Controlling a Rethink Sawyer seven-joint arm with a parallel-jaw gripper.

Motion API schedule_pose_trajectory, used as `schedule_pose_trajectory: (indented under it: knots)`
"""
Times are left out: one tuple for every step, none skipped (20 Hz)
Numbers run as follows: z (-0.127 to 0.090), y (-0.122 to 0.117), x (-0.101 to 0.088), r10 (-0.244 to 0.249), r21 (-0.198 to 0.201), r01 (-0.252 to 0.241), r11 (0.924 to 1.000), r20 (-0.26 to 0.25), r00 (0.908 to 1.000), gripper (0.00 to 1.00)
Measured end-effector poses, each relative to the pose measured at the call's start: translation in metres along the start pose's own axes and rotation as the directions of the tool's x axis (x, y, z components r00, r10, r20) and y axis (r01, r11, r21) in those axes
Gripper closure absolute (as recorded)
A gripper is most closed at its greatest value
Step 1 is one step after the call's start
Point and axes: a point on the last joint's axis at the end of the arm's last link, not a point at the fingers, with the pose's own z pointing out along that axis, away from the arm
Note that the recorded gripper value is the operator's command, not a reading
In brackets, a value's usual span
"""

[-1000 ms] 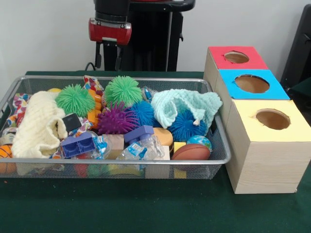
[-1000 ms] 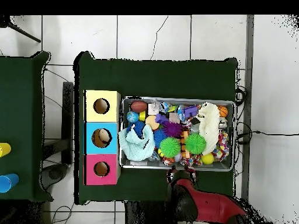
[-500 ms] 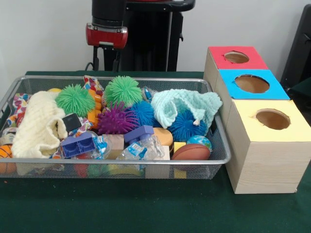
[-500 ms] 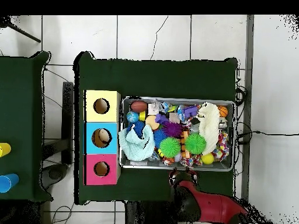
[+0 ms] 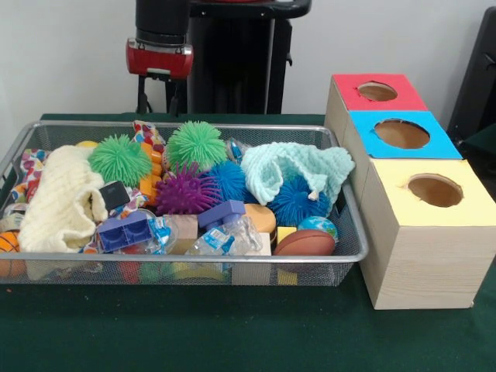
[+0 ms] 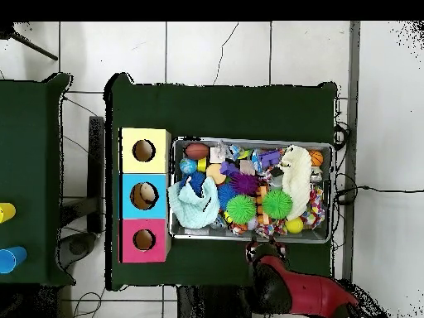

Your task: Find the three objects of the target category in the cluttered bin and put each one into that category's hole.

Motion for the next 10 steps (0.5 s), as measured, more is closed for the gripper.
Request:
schedule_pose_trajectory:
  knots:
    - [0.001,-0.002,-0.001,-0.002,0.001,0.002,1.0,0.004,1.0,0.0]
    - [0.001,-0.003,-0.003,-0.003,0.002,0.003,1.0,0.008,1.0,0.0]
    - [0.002,-0.004,-0.004,-0.005,0.003,0.005,1.0,0.011,0.9999,0.0]
    - [0.002,-0.006,-0.006,-0.006,0.005,0.006,1.0,0.016,0.9999,0.0]
    - [0.003,-0.008,-0.008,-0.008,0.006,0.007,1.0,0.02,0.9998,0.0]
    - [0.003,-0.009,-0.01,-0.009,0.009,0.009,0.9999,0.025,0.9997,0.0]
    - [0.004,-0.011,-0.012,-0.012,0.012,0.011,0.9999,0.03,0.9995,0.0]
    - [0.005,-0.013,-0.014,-0.014,0.015,0.014,0.9998,0.034,0.9993,0.0]
    - [0.006,-0.015,-0.016,-0.017,0.018,0.016,0.9997,0.038,0.9991,0.0]
    - [0.007,-0.016,-0.018,-0.019,0.02,0.018,0.9996,0.041,0.999,0.0]
